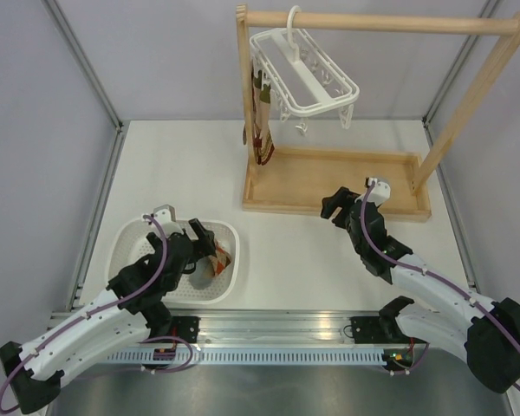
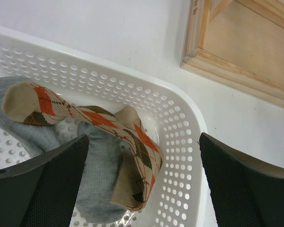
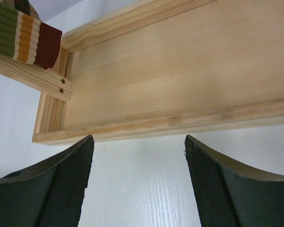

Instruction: Remove the socks clipped to the hanger

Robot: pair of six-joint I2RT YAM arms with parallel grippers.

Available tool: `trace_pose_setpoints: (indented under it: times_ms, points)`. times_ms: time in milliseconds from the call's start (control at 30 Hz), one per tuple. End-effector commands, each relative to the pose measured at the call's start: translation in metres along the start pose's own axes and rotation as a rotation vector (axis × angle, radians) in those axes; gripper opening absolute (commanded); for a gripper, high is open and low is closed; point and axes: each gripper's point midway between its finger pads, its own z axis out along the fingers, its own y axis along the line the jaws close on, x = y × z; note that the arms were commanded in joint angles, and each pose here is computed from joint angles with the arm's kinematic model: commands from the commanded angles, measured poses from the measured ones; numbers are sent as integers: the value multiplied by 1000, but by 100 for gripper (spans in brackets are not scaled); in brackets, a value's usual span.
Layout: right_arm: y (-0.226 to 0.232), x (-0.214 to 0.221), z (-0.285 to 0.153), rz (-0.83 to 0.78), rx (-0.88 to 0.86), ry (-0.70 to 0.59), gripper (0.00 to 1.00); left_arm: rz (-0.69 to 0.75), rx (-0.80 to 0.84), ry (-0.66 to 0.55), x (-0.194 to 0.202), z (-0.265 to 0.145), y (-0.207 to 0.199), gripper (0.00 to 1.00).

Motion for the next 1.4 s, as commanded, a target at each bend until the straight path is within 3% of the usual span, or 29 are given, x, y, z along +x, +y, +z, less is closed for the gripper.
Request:
trace_pose_setpoints:
  times_ms: [0,333,633,1067,1367]
  points:
    - [6,-9,0,50,-32,-34,81,-60,-2,-35,-13,-3,-4,100]
    - [0,-6,-4,58,-36,-33,82,9,86,-36,-24,3,-36,100]
    - [-10,-5,-9,59,-37,-36,82,101,313,-32,-26,14,-98,100]
    - [-24,-5,-14,58,-20,-44,82,170,545,-105,-95,31,-230,100]
    - [-29,-10,-16,67,-28,-51,83,241,565,-176,-122,55,-277,100]
